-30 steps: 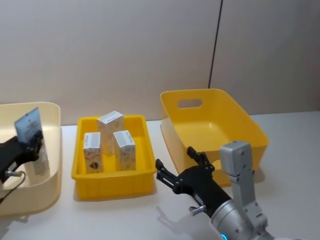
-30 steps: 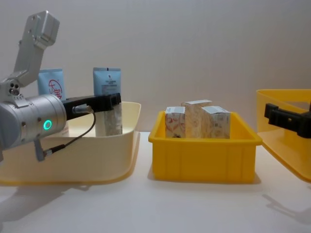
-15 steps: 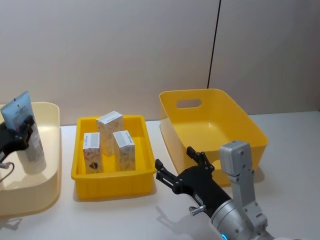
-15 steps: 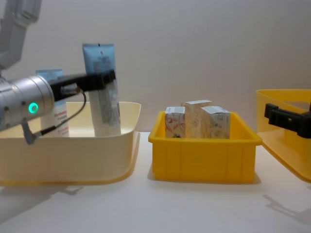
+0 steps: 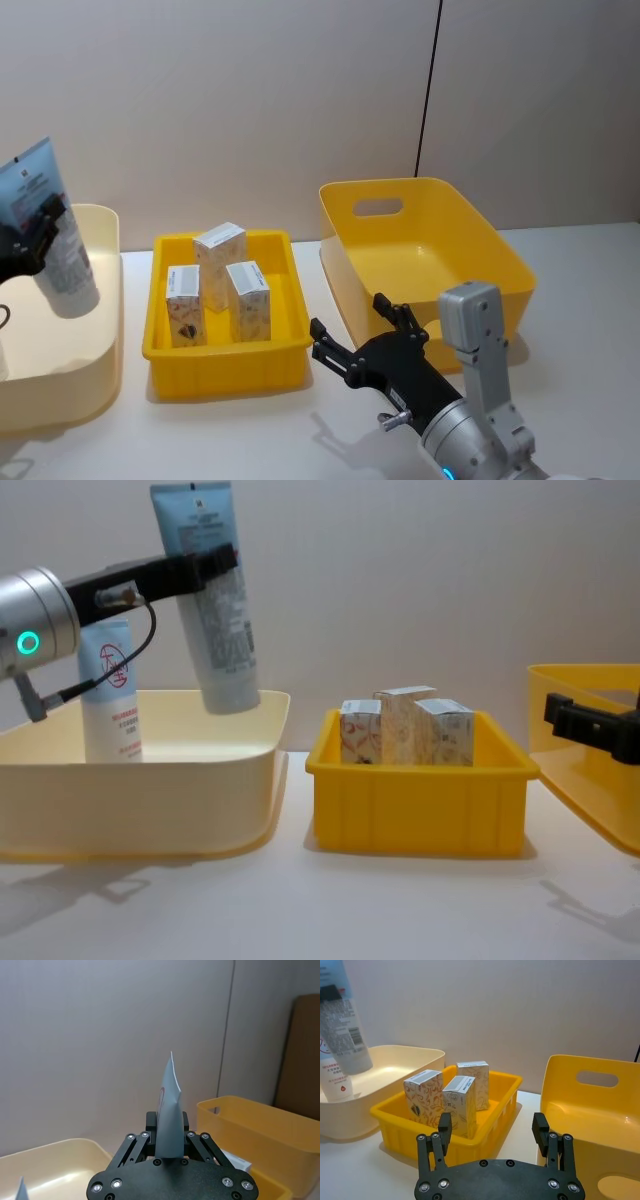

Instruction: Bimanual collaborative sorting of washing and personal care products

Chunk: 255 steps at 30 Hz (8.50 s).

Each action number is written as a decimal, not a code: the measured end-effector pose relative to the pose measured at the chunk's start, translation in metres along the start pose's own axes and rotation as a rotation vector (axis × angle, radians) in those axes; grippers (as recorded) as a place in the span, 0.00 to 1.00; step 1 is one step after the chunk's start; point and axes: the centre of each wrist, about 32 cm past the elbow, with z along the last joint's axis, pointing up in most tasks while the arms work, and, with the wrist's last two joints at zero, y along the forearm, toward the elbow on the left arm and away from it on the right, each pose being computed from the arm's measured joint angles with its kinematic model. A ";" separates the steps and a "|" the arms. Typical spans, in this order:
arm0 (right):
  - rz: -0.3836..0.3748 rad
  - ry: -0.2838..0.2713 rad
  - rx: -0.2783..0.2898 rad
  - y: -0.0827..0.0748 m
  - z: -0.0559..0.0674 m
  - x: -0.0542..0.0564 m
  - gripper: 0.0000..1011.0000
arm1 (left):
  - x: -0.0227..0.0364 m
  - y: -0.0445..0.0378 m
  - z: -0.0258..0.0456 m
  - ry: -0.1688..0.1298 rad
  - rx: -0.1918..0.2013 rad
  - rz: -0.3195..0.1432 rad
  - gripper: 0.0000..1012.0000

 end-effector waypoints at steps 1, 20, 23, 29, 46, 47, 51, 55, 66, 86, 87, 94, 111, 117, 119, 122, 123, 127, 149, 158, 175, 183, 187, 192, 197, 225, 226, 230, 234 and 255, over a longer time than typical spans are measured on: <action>0.000 0.000 0.000 0.000 0.000 0.000 0.99 | 0.0000 0.0000 0.0000 0.000 0.000 0.000 0.24; 0.000 0.000 0.000 0.000 0.000 0.000 0.99 | -0.0200 -0.0123 0.0056 0.081 -0.035 -0.280 0.24; 0.000 0.000 0.000 0.000 0.000 0.000 0.99 | -0.0252 -0.0172 0.0036 0.093 -0.036 -0.319 0.24; 0.000 0.000 0.000 0.000 0.000 0.000 0.99 | -0.0410 -0.0316 -0.0052 0.116 -0.034 -0.396 0.24; 0.013 0.001 0.000 -0.001 0.000 0.001 0.99 | -0.0624 -0.0488 -0.0175 0.127 -0.038 -0.475 0.24; 0.017 0.001 0.000 -0.002 0.001 0.002 0.99 | -0.0628 -0.0491 -0.0177 0.127 -0.038 -0.477 0.24; 0.047 0.007 0.002 -0.004 0.002 0.004 0.99 | -0.0648 -0.0506 -0.0185 0.128 -0.038 -0.484 0.24; 0.089 0.016 0.005 -0.008 0.005 0.009 0.99 | -0.0663 -0.0517 -0.0194 0.128 -0.039 -0.490 0.24; 0.226 0.052 0.005 -0.022 0.017 0.024 0.99 | -0.0684 -0.0533 -0.0205 0.129 -0.038 -0.497 0.24; 0.342 0.095 0.064 -0.025 0.040 0.029 0.99 | -0.0695 -0.0542 -0.0210 0.129 -0.039 -0.501 0.24; 0.341 0.093 0.072 -0.023 0.041 0.028 0.99 | -0.0696 -0.0542 -0.0210 0.129 -0.039 -0.501 0.24; 0.342 0.073 0.098 -0.014 0.045 0.021 0.99 | -0.0699 -0.0544 -0.0211 0.129 -0.039 -0.502 0.24; 0.376 0.033 0.105 0.015 0.041 0.003 0.99 | -0.0699 -0.0544 -0.0211 0.130 -0.039 -0.502 0.24; 0.370 0.022 0.104 0.025 0.038 -0.004 0.99 | -0.0699 -0.0543 -0.0211 0.130 -0.039 -0.502 0.24; 0.365 0.019 0.106 0.028 0.038 -0.006 0.99 | -0.0699 -0.0543 -0.0211 0.130 -0.039 -0.502 0.24; 0.352 0.013 0.106 0.032 0.037 -0.009 0.99 | -0.0699 -0.0543 -0.0211 0.130 -0.039 -0.502 0.24; 0.346 0.011 0.107 0.035 0.037 -0.010 0.99 | -0.0699 -0.0543 -0.0211 0.130 -0.039 -0.502 0.24; 0.330 0.003 0.108 0.041 0.036 -0.014 0.99 | -0.0699 -0.0543 -0.0211 0.130 -0.039 -0.502 0.24; 0.285 -0.029 0.106 0.059 0.035 -0.026 0.74 | -0.0698 -0.0543 -0.0211 0.129 -0.039 -0.501 0.24; 0.279 -0.033 0.105 0.061 0.035 -0.028 0.69 | -0.0699 -0.0544 -0.0211 0.130 -0.039 -0.502 0.30; 0.276 -0.035 0.105 0.062 0.035 -0.028 0.59 | -0.0699 -0.0543 -0.0211 0.129 -0.039 -0.502 0.83; 0.256 -0.032 0.108 0.059 0.035 -0.025 0.54 | -0.0699 -0.0543 -0.0211 0.130 -0.039 -0.502 0.99; 0.233 -0.029 0.110 0.056 0.035 -0.022 0.52 | -0.0698 -0.0543 -0.0211 0.129 -0.039 -0.502 0.99; 0.183 -0.029 0.113 0.049 0.035 -0.015 0.50 | -0.0698 -0.0543 -0.0211 0.129 -0.039 -0.502 0.99; 0.119 -0.035 0.117 0.041 0.036 -0.005 0.47 | -0.0699 -0.0543 -0.0211 0.129 -0.039 -0.502 0.99; -0.182 -0.134 0.223 0.043 0.050 0.058 0.46 | -0.0699 -0.0543 -0.0211 0.130 -0.039 -0.502 0.99; -0.187 -0.135 0.221 0.044 0.050 0.058 0.46 | -0.0698 -0.0543 -0.0211 0.130 -0.039 -0.502 0.99; -0.207 -0.135 0.203 0.046 0.049 0.061 0.46 | -0.0698 -0.0543 -0.0211 0.130 -0.039 -0.502 0.99; -0.227 -0.130 0.167 0.048 0.048 0.061 0.46 | -0.0698 -0.0543 -0.0211 0.130 -0.039 -0.502 0.99; -0.300 -0.110 0.016 0.070 0.039 0.055 0.46 | -0.0699 -0.0543 -0.0211 0.130 -0.039 -0.502 0.99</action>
